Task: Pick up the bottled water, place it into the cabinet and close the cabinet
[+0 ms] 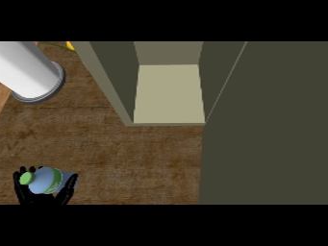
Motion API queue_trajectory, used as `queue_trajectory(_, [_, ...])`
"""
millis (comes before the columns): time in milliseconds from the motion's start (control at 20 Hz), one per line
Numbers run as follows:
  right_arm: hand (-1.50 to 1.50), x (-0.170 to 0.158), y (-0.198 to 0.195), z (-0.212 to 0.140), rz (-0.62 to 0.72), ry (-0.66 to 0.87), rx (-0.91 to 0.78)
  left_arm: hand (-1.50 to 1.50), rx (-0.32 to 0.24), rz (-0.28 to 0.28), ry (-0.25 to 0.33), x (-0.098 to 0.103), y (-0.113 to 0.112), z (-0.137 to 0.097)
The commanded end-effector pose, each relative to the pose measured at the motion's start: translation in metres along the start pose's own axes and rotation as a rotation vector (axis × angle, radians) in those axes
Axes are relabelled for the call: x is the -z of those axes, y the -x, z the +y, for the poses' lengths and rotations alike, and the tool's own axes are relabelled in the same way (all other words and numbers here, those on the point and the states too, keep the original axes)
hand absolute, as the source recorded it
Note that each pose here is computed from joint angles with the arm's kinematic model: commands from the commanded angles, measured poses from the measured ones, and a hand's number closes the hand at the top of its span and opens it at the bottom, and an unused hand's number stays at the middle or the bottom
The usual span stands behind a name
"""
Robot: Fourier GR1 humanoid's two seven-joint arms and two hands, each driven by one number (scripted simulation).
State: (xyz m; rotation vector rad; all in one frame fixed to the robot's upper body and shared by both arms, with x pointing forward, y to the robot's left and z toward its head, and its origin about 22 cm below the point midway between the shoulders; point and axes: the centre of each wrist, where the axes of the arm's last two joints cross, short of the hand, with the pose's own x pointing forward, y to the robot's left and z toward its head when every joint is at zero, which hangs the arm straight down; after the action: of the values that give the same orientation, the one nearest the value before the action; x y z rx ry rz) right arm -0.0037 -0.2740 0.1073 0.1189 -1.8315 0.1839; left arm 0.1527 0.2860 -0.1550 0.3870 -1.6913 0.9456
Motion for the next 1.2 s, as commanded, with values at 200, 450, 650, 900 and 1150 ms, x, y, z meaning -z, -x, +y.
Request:
queue_trajectory(200, [-1.50, 0.017, -0.039, 0.013, -0.067, -0.017, -0.001, 1.50, -0.056, -0.030, 0.011, 0.014, 0.006, -0.010])
queue_trajectory(450, [-1.50, 0.006, -0.030, 0.002, -0.050, -0.026, -0.001, 1.50, -0.074, -0.040, 0.023, 0.009, 0.004, -0.022])
queue_trajectory(650, [-1.50, 0.013, -0.029, 0.004, -0.081, -0.026, -0.006, 1.50, -0.060, -0.061, 0.216, 0.021, 0.006, -0.048])
queue_trajectory(900, [-1.50, 0.007, -0.015, 0.001, -0.074, -0.048, 0.003, 1.50, -0.097, 0.115, 0.659, 0.031, 0.004, -0.084])
queue_trajectory(1150, [-1.50, 0.009, -0.029, 0.002, -0.078, -0.021, -0.001, 1.50, -0.159, 0.144, 0.742, 0.034, -0.007, -0.122])
